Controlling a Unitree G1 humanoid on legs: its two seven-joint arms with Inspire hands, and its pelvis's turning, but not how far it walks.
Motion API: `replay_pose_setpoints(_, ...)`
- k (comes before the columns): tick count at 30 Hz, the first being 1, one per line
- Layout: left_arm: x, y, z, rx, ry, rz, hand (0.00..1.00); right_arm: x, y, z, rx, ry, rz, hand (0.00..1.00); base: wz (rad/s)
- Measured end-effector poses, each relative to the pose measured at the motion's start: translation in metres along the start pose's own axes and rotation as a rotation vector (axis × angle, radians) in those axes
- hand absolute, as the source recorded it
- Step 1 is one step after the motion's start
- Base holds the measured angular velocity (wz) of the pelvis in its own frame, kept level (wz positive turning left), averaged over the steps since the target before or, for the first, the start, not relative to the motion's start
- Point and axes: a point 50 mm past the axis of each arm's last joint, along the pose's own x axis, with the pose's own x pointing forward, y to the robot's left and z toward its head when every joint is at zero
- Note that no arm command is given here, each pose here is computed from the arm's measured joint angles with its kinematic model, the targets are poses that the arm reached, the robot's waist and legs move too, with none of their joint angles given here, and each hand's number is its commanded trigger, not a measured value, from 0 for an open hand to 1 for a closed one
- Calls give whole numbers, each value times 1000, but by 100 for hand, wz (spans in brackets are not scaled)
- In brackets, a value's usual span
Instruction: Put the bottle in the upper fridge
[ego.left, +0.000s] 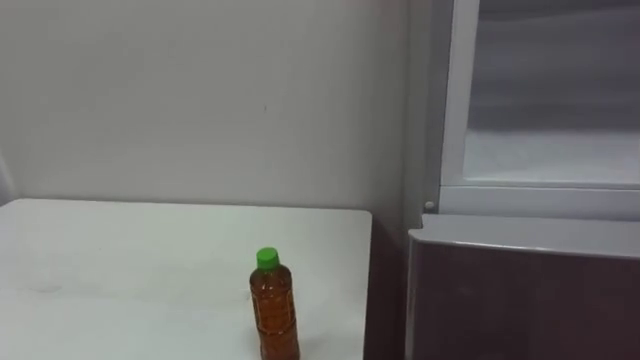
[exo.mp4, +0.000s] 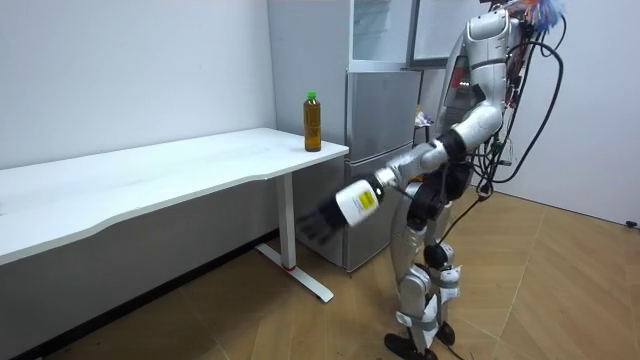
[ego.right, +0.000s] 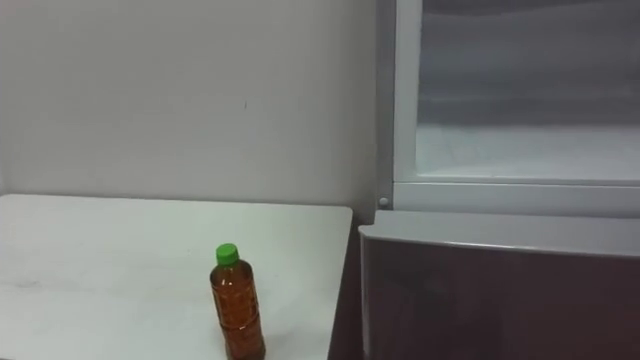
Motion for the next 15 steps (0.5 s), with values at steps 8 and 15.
replay_pose_setpoints(8, -17, 17, -73, 188, 303, 7, 0, 0, 1, -1, -32, 2, 9, 0, -8)
replay_pose_setpoints(15, -29, 21, -102, 417, 416, -84, 0, 1, 4, 5, -45, -11, 14, 0, 0)
